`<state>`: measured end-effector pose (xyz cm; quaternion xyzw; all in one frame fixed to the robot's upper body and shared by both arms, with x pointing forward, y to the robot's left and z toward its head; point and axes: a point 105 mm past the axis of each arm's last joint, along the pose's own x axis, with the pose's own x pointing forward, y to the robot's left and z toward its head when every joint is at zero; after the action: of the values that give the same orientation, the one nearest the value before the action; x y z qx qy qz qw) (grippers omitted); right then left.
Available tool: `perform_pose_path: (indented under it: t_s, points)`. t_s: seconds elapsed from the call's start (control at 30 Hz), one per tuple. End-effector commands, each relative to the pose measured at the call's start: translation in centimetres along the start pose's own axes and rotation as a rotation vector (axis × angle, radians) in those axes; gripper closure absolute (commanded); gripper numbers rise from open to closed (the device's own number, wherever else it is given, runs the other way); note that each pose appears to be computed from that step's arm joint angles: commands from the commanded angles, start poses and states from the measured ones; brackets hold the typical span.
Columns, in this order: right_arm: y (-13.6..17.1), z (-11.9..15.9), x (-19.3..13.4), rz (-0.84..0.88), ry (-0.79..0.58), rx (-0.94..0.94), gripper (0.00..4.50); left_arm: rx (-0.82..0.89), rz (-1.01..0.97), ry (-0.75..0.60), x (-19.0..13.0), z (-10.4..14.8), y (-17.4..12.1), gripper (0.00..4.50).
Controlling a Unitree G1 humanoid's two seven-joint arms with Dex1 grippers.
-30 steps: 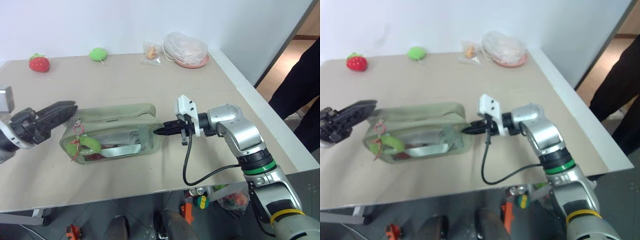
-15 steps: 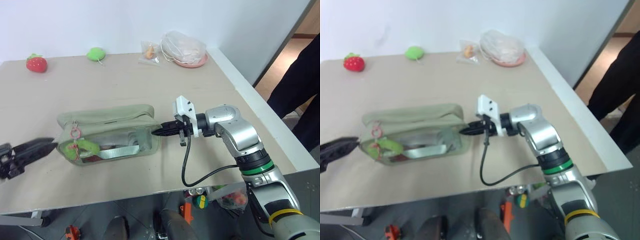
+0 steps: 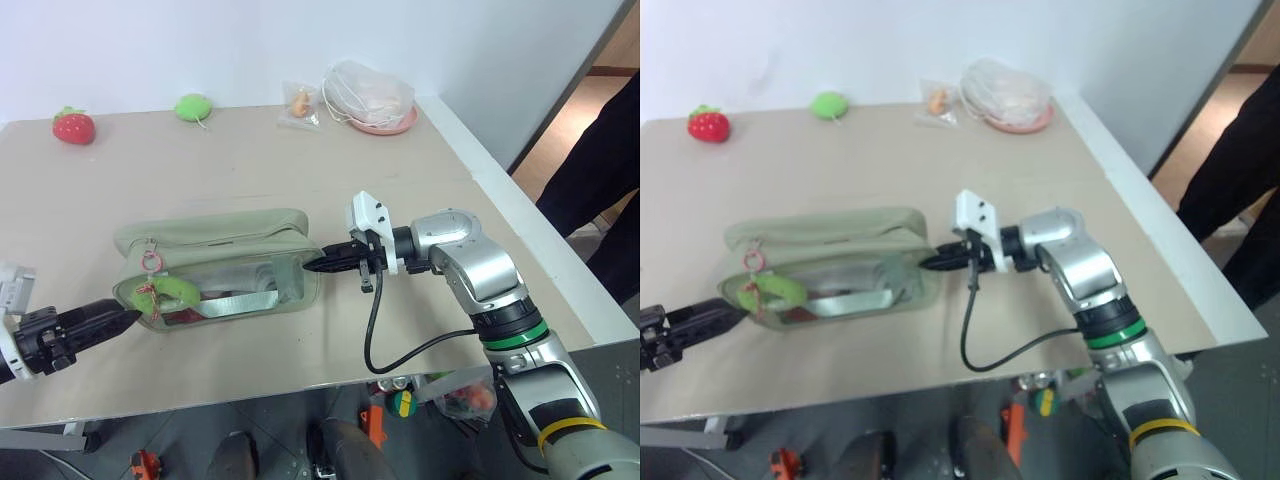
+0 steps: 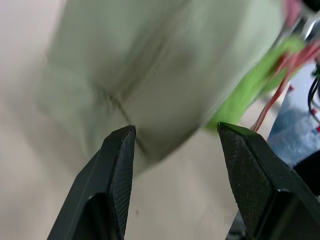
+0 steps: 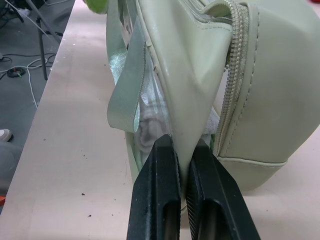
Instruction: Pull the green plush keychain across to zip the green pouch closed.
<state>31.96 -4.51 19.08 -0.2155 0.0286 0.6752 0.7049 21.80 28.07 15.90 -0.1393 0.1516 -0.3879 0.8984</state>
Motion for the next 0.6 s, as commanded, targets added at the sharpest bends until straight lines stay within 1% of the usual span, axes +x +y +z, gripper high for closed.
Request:
perform_pose_path:
  t_s: [0.03, 0.23, 0.37, 0.4, 0.43, 0.47, 0.57, 0.6]
  points:
    - [0.3, 0.7, -0.1, 0.012, -0.002, -0.026, 4.5, 0.053, 0.002, -0.015, 0.1, 0.7, 0.2, 1.79]
    - [0.2, 0.7, -0.2, 0.008, 0.003, -0.027, 4.5, 0.071, 0.0, -0.036, 1.1, 1.3, 0.6, 1.79]
    - [0.2, 0.7, -0.2, 0.007, 0.005, -0.029, 4.5, 0.094, -0.022, -0.044, 1.5, 1.6, 0.3, 3.19]
    - [0.2, 0.7, -0.2, 0.007, 0.005, -0.029, 4.5, 0.101, -0.025, -0.041, 1.5, 1.7, 0.2, 3.64]
    - [0.1, 0.7, -0.2, 0.006, 0.006, -0.029, 4.5, 0.114, -0.023, -0.038, 1.5, 1.8, 0.2, 4.23]
    - [0.1, 0.7, -0.2, 0.005, 0.007, -0.029, 4.5, 0.124, -0.019, -0.037, 1.6, 1.9, 0.3, 4.39]
    - [-0.2, 0.7, -0.4, -0.005, 0.006, -0.033, 4.5, 0.152, -0.021, -0.038, 1.9, 2.3, 0.3, 4.39]
    - [-0.8, 1.0, -0.7, -0.038, -0.011, -0.034, 4.5, 0.161, -0.026, -0.038, 2.2, 2.4, 0.2, 4.39]
